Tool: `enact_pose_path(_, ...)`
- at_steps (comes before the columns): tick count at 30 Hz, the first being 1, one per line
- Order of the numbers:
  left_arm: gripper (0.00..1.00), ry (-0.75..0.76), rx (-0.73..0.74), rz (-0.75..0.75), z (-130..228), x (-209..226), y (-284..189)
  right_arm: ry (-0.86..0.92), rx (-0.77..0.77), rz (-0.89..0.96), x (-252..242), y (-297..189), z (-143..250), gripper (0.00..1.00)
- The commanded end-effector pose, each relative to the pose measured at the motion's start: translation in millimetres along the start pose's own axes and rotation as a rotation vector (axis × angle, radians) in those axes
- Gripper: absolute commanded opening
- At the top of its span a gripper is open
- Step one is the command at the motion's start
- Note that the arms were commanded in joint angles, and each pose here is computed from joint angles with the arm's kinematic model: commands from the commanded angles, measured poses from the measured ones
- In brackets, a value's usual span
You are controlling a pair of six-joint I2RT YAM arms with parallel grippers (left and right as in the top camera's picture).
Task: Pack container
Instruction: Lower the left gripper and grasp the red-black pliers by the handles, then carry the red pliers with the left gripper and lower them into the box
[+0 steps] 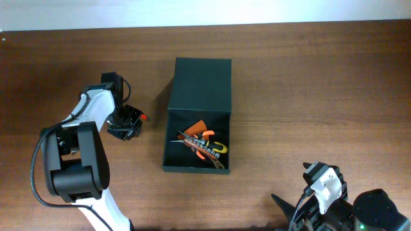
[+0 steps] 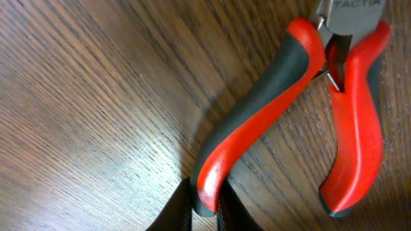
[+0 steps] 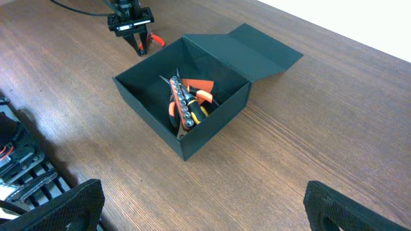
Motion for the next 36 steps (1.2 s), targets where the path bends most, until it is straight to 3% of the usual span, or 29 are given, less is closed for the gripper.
enact_pose_path(1, 0.08, 0.006, -0.013, -0.034, -5.2, 4.9, 13.3, 0.009, -0.006, -0.005, 0.8, -0.4, 0.0, 0.99)
enact_pose_path(6, 0.02, 0.007, -0.011, -0.022, -5.0, 2.6, 11.0, 0.009, -0.006, -0.005, 0.8, -0.4, 0.0, 0.99)
enact_pose_path(21, 0.02, 0.055, -0.139, 0.144, 0.1, -18.0, -57.0, 0.009, -0.006, -0.005, 0.7, -0.4, 0.0, 0.99)
enact_pose_path(28, 0.02, 0.146, -0.212, 0.275, 31.3, -32.1, -107.4, 0.009, -0.006, -0.005, 0.8, -0.5, -0.1, 0.99)
enact_pose_path(36, 0.02, 0.218, -0.228, 0.428, 104.5, -47.6, -152.9, 0.009, -0.006, -0.005, 0.8, -0.4, 0.0, 0.99)
Point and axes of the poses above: each gripper's point midway between its finger pads, its own y axis out along the fingers, its own x axis along the line the jaws close on, z = x × y, the point moved 3 cm from there along -y, back along the fingers, and after that the axes turned 4 degrees about -y, right-handed, at the moved point
